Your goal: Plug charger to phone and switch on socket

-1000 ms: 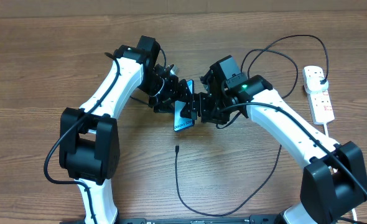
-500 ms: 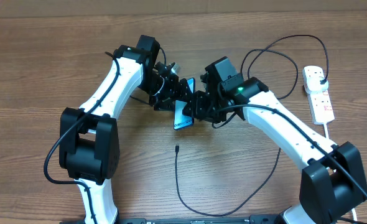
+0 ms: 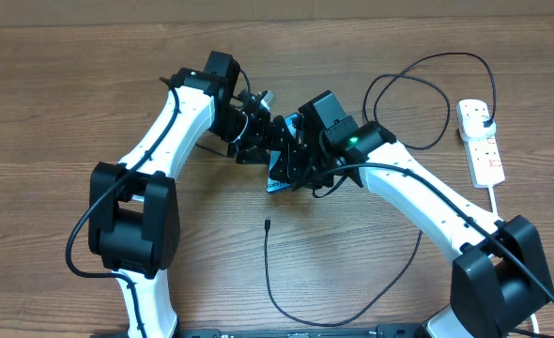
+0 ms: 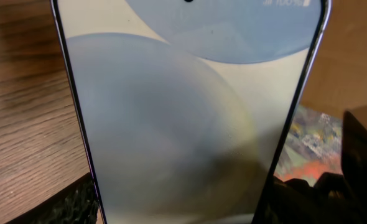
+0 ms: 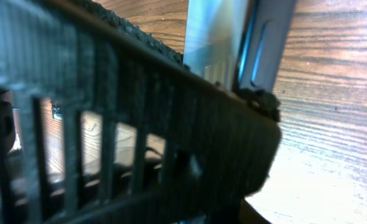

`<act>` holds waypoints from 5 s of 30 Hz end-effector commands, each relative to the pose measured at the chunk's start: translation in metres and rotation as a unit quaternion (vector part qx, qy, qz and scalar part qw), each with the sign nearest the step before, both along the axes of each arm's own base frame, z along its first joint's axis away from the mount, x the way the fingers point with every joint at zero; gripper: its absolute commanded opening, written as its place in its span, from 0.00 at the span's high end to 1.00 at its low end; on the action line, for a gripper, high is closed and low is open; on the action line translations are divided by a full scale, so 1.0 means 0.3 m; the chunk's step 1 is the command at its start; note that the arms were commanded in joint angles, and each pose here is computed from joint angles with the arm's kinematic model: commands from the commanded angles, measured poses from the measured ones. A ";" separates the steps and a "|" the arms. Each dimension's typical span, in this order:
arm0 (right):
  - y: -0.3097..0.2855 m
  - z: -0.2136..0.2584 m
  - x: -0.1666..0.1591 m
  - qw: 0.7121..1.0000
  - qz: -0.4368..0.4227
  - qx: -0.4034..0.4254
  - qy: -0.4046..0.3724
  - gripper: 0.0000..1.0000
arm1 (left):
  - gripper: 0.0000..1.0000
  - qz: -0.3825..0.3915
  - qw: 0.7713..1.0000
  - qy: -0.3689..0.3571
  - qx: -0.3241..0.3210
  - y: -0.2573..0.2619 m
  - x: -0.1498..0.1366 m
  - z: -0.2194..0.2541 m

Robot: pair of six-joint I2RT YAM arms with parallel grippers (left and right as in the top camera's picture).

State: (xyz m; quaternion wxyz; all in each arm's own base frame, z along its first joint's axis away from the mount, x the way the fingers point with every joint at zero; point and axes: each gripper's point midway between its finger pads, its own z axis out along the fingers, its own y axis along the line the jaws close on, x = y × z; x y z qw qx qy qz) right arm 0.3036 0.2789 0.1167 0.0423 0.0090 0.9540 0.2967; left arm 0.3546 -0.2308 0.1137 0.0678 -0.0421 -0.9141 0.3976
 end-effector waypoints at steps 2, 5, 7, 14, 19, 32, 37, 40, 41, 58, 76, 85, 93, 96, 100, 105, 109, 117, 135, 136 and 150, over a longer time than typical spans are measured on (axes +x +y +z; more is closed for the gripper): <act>-0.001 -0.016 0.017 1.000 -0.011 -0.004 -0.002 0.72 | 0.29 -0.025 0.998 -0.020 -0.050 -0.046 -0.003 0.066; 0.001 -0.014 0.021 1.000 -0.010 -0.002 -0.005 0.85 | 0.28 -0.026 0.998 -0.022 -0.050 -0.045 -0.002 0.065; 0.001 -0.012 0.024 1.000 -0.011 -0.001 -0.007 0.96 | 0.26 -0.026 0.998 -0.022 -0.049 -0.045 -0.002 0.064; -0.016 0.025 0.046 0.999 -0.019 0.026 -0.003 0.96 | 0.25 -0.031 0.997 -0.034 -0.063 -0.042 0.006 0.075; -0.047 0.148 0.079 0.994 -0.007 0.109 -0.017 0.96 | 0.24 -0.056 0.965 -0.088 -0.239 -0.072 0.036 0.248; -0.011 0.322 0.075 0.960 0.097 0.251 -0.075 0.96 | 0.35 -0.082 0.900 -0.163 -0.395 -0.057 0.074 0.435; -0.009 0.330 0.092 0.958 0.099 0.252 -0.091 0.96 | 0.40 -0.081 0.901 -0.160 -0.395 -0.056 0.089 0.441; -0.008 0.329 0.091 0.958 0.099 0.252 -0.091 0.96 | 0.43 -0.077 0.903 -0.151 -0.394 -0.059 0.100 0.447; -0.009 0.328 0.090 0.958 0.099 0.252 -0.090 0.96 | 0.44 -0.076 0.904 -0.148 -0.393 -0.060 0.104 0.449; 0.001 0.402 0.165 0.945 0.090 0.279 -0.145 0.96 | 0.50 -0.086 0.899 -0.166 -0.395 -0.065 0.119 0.651; -0.108 0.588 0.202 0.893 0.132 0.386 -0.190 0.96 | 0.49 -0.137 0.853 -0.300 -0.403 -0.032 -0.036 0.950; -0.112 0.601 0.213 0.892 0.127 0.389 -0.194 0.96 | 0.55 -0.145 0.845 -0.319 -0.403 -0.035 -0.022 0.991; -0.112 0.601 0.213 0.892 0.127 0.389 -0.194 0.96 | 0.88 -0.150 0.841 -0.327 -0.403 -0.039 -0.013 1.029; -0.111 0.601 0.212 0.892 0.127 0.389 -0.193 0.95 | 0.90 -0.150 0.841 -0.327 -0.403 -0.039 -0.013 1.028; -0.111 0.600 0.213 0.893 0.125 0.389 -0.191 0.95 | 0.89 -0.148 0.842 -0.328 -0.401 -0.048 -0.012 1.027; -0.110 0.596 0.224 0.898 0.109 0.385 -0.182 0.96 | 0.87 -0.147 0.844 -0.330 -0.397 -0.079 -0.014 1.023; -0.090 0.590 0.225 0.901 0.105 0.380 -0.182 0.96 | 0.90 -0.152 0.841 -0.333 -0.399 -0.090 -0.021 1.023; -0.084 0.569 0.263 0.913 0.064 0.361 -0.177 0.95 | 0.96 -0.152 0.841 -0.333 -0.399 -0.088 -0.022 1.023; -0.172 0.538 0.221 0.912 0.086 0.375 -0.145 0.16 | 0.96 0.018 0.954 -0.226 -0.196 -0.026 0.162 0.616; -0.179 0.502 0.220 0.921 0.075 0.358 -0.137 0.16 | 0.96 0.031 0.964 -0.206 -0.164 -0.011 0.161 0.563; -0.410 0.035 0.029 0.998 -0.044 -0.007 0.049 0.17 | 0.96 0.077 0.990 -0.065 0.099 0.176 0.101 0.174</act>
